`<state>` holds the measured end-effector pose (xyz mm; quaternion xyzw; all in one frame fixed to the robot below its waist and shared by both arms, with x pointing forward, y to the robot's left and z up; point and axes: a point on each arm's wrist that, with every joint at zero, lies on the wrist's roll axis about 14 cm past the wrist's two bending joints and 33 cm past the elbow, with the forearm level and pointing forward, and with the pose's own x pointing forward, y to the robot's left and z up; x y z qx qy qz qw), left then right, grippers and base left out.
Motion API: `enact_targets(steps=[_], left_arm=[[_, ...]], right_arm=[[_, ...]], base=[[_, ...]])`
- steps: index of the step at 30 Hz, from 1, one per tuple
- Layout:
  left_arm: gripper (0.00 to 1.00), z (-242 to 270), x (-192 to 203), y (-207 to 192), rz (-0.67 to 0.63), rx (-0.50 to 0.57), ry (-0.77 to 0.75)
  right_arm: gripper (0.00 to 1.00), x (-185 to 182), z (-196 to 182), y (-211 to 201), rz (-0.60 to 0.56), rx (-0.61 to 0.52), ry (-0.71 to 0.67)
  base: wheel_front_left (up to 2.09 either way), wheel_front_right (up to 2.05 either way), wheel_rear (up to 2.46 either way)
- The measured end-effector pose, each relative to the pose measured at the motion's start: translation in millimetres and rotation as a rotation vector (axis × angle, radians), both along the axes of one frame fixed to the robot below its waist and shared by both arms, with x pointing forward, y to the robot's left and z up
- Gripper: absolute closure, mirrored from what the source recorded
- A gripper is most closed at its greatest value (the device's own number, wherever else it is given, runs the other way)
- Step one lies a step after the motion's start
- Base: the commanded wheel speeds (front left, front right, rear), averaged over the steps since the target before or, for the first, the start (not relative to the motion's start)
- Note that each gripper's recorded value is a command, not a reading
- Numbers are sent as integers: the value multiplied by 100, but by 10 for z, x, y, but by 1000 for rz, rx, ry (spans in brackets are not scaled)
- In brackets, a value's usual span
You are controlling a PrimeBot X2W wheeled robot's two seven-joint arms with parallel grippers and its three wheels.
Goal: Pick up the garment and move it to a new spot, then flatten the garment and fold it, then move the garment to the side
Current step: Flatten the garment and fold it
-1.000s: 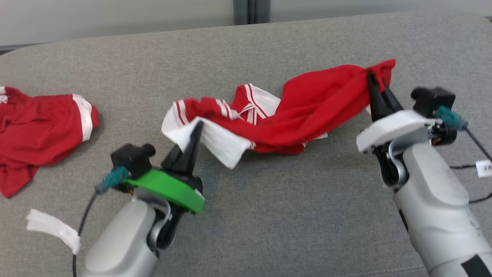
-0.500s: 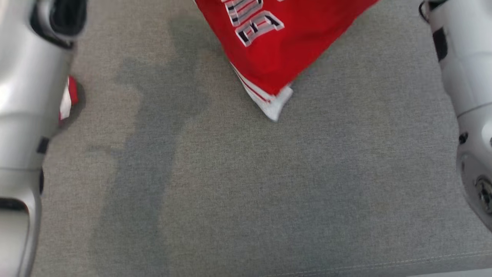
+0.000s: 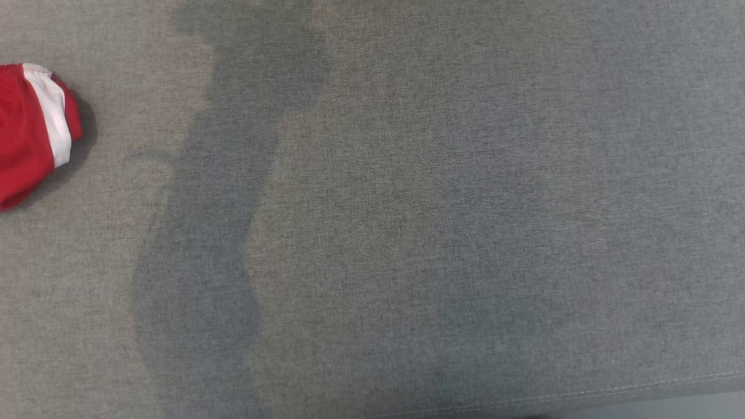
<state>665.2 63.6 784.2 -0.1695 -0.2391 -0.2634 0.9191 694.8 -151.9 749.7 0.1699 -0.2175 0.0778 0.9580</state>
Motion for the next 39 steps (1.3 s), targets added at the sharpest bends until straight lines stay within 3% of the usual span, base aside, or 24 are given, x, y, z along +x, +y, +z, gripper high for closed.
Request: enact_targets(steps=[4, 9, 11, 14, 17, 20, 26, 35, 39], left_arm=[[100, -202, 47, -3, 0, 18, 31], [100, -956, 90, 26, -7, 18, 178], [100, -1221, 33, -7, -11, 85, 206], [100, -1624, -115, -34, -32, 94, 281], [100, -1910, -289, 44, -26, 73, 323], [100, -2293, -540, 146, -5, 42, 392], [100, -2782, -1102, 137, 26, 72, 457], [100, -3311, -1972, 179, 62, 40, 612], [100, -3467, -2339, 165, 62, 30, 679]], right_arm=[[100, 42, -228, 42, 5, -21, 47], [100, 31, -846, 79, 19, 3, 161], [100, -23, -1103, 84, 25, 14, 209], [100, -172, -1506, 67, 32, 62, 280], [100, -374, -1872, 53, 39, 62, 338], [100, -630, -2200, -23, 33, 130, 391], [100, -1188, -2722, -78, 37, 169, 489], [100, -2091, -3347, -150, 26, 221, 657], [100, -2410, -3455, -299, -15, 238, 692]], base=[[0, 0, 0], [0, 0, 0], [0, 0, 0], [0, 0, 0], [0, 0, 0], [0, 0, 0], [0, 0, 0], [0, 0, 0], [0, 0, 0]])
